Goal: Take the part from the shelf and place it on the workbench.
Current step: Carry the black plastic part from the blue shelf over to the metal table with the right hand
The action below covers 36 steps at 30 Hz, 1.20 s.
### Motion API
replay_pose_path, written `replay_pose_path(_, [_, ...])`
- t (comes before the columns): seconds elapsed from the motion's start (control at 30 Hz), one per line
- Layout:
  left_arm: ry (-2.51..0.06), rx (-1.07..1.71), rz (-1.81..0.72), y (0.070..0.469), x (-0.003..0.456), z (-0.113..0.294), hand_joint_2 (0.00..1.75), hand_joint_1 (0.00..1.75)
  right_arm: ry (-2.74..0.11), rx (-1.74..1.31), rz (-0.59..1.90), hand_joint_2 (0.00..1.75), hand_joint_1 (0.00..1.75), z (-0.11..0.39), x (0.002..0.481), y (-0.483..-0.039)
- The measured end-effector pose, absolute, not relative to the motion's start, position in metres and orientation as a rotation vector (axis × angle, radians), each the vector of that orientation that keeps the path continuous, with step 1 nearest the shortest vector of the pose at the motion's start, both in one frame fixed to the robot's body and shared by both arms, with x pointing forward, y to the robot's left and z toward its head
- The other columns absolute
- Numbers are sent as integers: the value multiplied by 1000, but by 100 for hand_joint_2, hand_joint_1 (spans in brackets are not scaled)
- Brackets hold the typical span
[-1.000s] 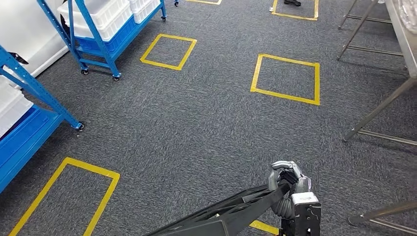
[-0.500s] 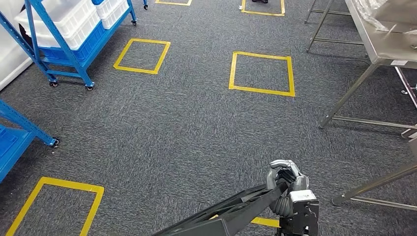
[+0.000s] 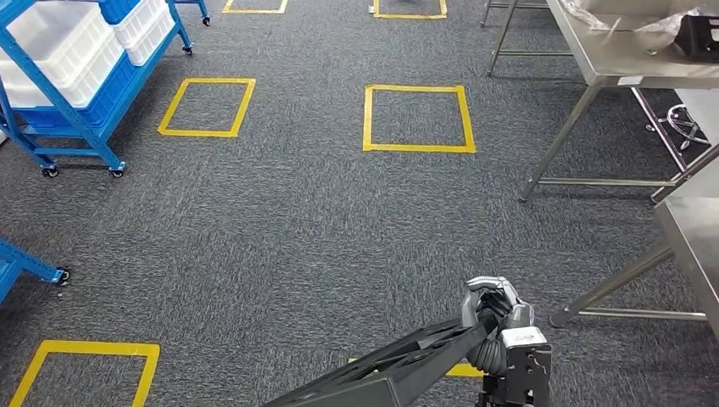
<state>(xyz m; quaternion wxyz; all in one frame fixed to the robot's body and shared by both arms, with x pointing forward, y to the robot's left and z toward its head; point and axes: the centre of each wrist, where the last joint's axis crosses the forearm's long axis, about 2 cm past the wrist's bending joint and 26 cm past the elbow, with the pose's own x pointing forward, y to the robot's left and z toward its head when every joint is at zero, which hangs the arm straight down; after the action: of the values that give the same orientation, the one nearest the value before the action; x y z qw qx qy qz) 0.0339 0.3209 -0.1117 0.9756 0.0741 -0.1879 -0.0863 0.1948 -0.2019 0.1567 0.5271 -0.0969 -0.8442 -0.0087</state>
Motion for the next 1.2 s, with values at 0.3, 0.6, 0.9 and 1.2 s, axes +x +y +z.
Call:
replay_pose_path(0.3, [-373, 148, -177, 321, 31, -112, 175, 0, -2014, -236, -15, 175, 175, 157, 197, -202])
replay_pose_path(0.6, [-384, 137, -182, 321, 34, -112, 175, 0, -2027, -267, 6, 175, 175, 164, 209, -207])
replay_pose_path(0.9, [-384, 136, -189, 321, 34, -112, 175, 0, -2035, -315, 27, 175, 175, 168, 219, -213])
replay_pose_path(1.2, [-384, 139, -190, 322, 33, -112, 175, 0, -2041, -349, 36, 175, 175, 172, 225, -218])
